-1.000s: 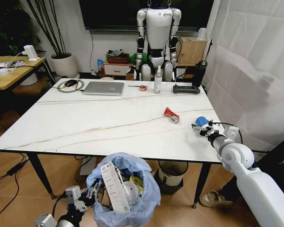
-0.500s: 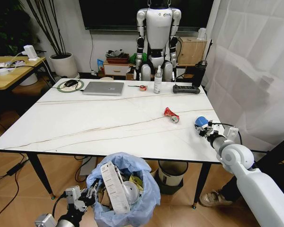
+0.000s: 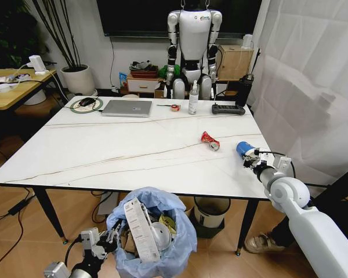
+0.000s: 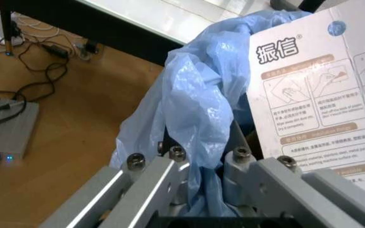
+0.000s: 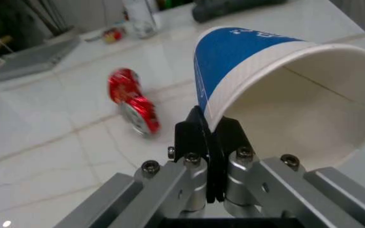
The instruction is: Pick up the trash bin and place the trash from the table into it.
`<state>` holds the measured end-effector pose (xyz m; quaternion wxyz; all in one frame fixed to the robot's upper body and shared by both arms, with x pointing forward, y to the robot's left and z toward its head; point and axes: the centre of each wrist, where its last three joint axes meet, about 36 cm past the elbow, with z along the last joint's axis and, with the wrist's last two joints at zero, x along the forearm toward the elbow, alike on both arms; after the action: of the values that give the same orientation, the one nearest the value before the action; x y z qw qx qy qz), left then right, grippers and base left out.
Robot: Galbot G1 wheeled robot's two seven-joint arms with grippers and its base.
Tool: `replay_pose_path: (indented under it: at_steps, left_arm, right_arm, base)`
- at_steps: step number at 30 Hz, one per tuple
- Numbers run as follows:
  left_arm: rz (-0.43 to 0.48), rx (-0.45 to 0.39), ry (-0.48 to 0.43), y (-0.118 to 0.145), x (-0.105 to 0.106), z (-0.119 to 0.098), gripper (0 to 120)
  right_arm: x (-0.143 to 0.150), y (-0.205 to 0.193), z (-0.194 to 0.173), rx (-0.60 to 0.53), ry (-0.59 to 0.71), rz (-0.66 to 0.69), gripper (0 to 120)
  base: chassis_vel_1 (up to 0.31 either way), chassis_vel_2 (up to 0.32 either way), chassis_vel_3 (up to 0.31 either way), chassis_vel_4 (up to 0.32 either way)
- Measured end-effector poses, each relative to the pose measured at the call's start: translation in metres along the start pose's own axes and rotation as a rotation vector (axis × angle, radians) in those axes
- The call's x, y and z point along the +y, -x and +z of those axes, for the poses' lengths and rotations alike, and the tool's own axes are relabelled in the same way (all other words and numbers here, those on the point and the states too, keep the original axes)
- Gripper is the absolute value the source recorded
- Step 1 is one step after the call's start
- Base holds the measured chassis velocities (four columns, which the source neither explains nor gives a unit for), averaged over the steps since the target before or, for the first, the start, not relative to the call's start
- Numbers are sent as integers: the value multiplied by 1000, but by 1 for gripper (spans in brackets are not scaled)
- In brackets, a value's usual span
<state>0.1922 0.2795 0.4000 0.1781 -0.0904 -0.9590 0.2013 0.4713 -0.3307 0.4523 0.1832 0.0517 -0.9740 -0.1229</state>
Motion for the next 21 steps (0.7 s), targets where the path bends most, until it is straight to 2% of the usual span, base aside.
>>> replay_pose_path:
  at_steps: [3,4,5,7,9,14,16,17,19,21]
  left_arm:
    - [2,0,0,0,1,-1,1]
    - [2,0,0,0,1,-1,1]
    - [3,1,1,0,1,-1,1]
    - [5,1,1,0,1,-2,1]
    - [6,0,-2,0,0,-2,1]
    - [6,0,-2,-1,0,-3,1]
    - [5,-4,0,-1,-1,-4,1]
    - [5,-4,0,-1,-1,-4,1]
    - [5,-9,0,-2,-2,-6,1]
    - [5,-12,0,-2,-2,-7,1]
  right_arm:
    - [12,-25,-14,-61,19,-116,0]
    - [12,-25,-14,-61,19,-116,0]
    - [22,-39,-16,-76,24,-183,0]
    - [63,-82,-21,-121,15,-400,0]
    - [104,-114,-15,-111,22,-579,0]
    - [121,-125,-10,-91,34,-650,0]
    - [144,-138,0,-51,49,-749,0]
    - [144,-138,0,-51,49,-749,0]
    - [165,-145,17,8,55,-821,0]
    - [173,-150,31,55,55,-840,0]
  base:
    - [0,0,0,0]
    - [0,0,0,0]
    - [0,0,0,0]
    - [0,0,0,0]
    - [0,0,0,0]
    - [0,0,0,0]
    - [0,0,0,0]
    - [0,0,0,0]
    - [0,0,0,0]
    - [0,0,0,0]
